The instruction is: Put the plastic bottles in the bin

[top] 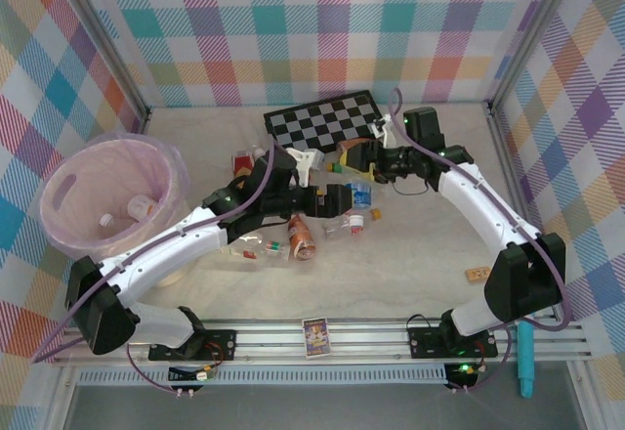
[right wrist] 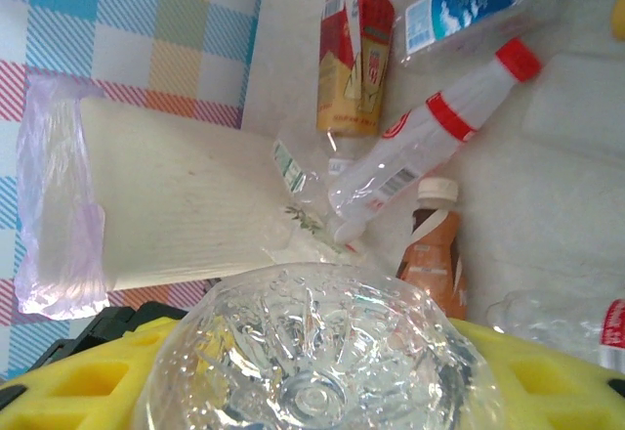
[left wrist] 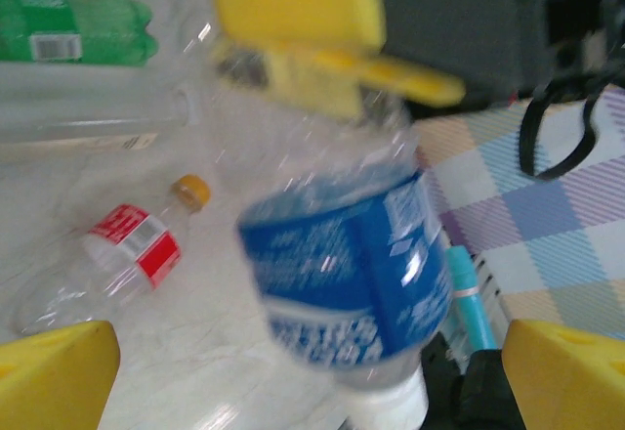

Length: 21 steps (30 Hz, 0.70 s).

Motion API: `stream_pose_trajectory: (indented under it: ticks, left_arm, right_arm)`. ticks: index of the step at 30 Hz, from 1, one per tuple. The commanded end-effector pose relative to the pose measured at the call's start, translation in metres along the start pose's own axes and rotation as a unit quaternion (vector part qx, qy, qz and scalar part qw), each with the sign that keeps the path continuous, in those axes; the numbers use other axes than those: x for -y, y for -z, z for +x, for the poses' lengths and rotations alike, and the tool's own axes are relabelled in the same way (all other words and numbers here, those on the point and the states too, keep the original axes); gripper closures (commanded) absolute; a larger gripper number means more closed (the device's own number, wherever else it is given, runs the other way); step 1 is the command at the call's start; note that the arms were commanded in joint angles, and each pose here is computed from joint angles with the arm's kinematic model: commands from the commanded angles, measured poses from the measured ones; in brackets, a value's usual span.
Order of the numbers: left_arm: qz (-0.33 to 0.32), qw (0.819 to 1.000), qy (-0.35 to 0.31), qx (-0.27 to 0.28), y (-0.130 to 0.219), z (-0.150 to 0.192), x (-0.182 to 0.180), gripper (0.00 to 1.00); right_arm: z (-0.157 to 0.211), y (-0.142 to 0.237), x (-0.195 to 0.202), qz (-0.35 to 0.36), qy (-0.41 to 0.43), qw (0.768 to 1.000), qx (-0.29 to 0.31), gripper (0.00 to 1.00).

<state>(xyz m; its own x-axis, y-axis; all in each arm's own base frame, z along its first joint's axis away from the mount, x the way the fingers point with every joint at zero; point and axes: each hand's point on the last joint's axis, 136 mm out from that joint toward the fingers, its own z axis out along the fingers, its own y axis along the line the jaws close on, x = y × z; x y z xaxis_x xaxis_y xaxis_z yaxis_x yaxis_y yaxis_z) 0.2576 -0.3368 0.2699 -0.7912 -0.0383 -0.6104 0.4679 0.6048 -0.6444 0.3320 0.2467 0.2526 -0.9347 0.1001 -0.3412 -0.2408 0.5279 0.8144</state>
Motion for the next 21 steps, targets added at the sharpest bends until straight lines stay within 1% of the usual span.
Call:
stream_pose_trajectory:
  ticks: [1, 6, 7, 10, 12, 17, 19, 21]
  left_arm:
    - [0.048, 0.999, 0.011, 0.011, -0.011, -0.003, 0.018, 0.00]
    - [0.042, 0.999, 0.022, -0.001, -0.027, 0.001, 0.011, 0.00]
    - [0.044, 0.999, 0.024, 0.000, -0.029, 0.002, 0.011, 0.01]
    - [0.045, 0.999, 0.028, 0.000, -0.033, 0.003, 0.011, 0.11]
    - [0.040, 0.999, 0.029, 0.001, -0.032, 0.002, 0.008, 0.19]
    - [0.033, 0.999, 0.024, 0.003, -0.034, 0.002, 0.006, 0.36]
    - [0.033, 0.999, 0.024, 0.001, -0.035, 0.003, 0.005, 0.39]
    - [0.030, 0.999, 0.024, 0.001, -0.035, 0.004, 0.003, 0.40]
  right_arm:
    - [0.004, -0.002, -0.022, -0.035, 0.008, 0.999, 0.007, 0.42]
    - [0.007, -0.006, -0.036, -0.059, 0.006, 0.998, 0.011, 0.41]
    - [0.007, -0.005, -0.037, -0.060, 0.005, 0.998, 0.013, 0.41]
    - [0.007, -0.006, -0.041, -0.067, 0.006, 0.998, 0.018, 0.41]
    - [0.005, -0.006, -0.038, -0.059, 0.004, 0.998, 0.023, 0.40]
    - [0.006, -0.010, -0.035, -0.063, -0.007, 0.998, 0.017, 0.38]
    - [0.007, -0.012, -0.033, -0.063, -0.010, 0.998, 0.015, 0.36]
    - [0.006, -0.012, -0.033, -0.063, -0.010, 0.998, 0.015, 0.33]
